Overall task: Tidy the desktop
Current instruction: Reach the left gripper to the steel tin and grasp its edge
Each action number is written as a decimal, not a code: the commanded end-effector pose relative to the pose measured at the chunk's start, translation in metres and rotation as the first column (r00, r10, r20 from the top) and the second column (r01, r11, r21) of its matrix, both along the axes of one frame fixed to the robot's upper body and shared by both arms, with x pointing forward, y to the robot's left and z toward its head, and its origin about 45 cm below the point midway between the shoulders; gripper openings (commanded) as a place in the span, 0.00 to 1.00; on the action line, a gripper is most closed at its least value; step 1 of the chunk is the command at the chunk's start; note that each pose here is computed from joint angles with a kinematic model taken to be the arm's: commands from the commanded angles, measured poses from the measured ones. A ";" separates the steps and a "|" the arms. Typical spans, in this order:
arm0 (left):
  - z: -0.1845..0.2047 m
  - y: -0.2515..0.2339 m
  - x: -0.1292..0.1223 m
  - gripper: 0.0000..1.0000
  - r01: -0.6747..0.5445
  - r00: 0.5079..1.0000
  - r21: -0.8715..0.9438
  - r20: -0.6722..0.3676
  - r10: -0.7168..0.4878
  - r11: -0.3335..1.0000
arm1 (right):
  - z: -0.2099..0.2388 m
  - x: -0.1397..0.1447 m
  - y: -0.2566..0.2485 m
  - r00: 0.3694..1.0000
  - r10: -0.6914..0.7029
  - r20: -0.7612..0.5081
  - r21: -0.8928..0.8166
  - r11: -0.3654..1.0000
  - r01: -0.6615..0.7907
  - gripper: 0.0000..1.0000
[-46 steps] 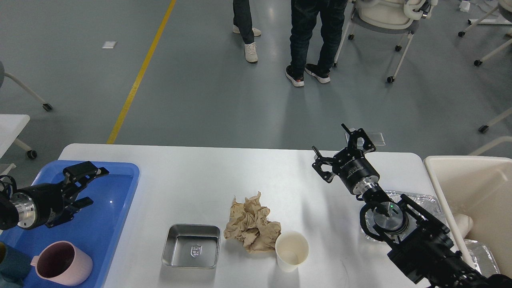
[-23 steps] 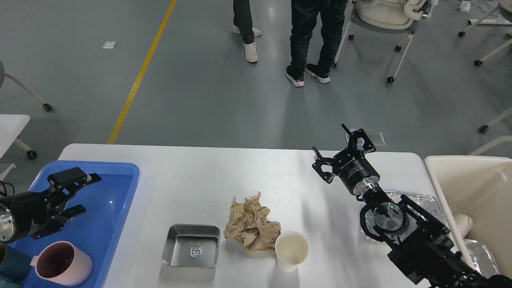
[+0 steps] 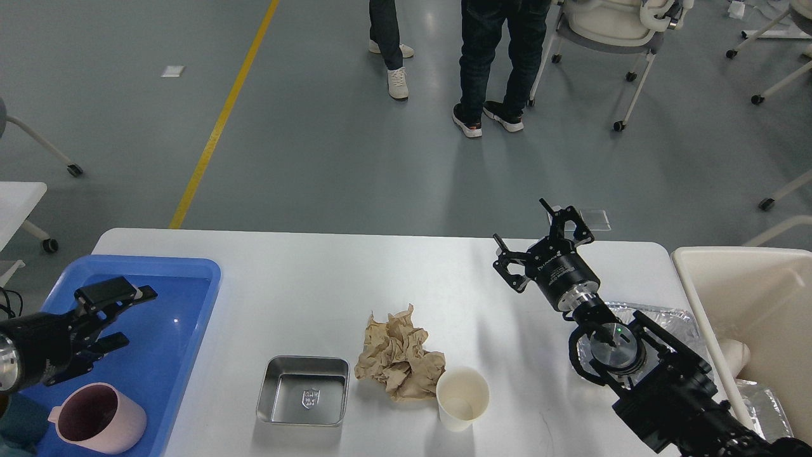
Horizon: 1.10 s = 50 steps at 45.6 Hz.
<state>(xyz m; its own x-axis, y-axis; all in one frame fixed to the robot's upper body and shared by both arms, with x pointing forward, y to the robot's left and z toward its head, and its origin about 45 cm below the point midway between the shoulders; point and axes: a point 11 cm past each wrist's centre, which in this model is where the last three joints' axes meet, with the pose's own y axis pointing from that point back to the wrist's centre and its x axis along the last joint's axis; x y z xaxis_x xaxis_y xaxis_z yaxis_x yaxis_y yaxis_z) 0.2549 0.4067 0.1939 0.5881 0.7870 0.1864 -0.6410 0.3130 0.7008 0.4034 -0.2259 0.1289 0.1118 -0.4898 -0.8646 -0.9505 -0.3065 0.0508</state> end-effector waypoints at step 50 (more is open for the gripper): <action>-0.083 -0.065 0.025 0.97 0.767 0.602 0.390 -0.158 -0.783 0.510 | 0.002 0.000 0.008 1.000 0.011 0.005 0.016 1.000 -0.011 1.00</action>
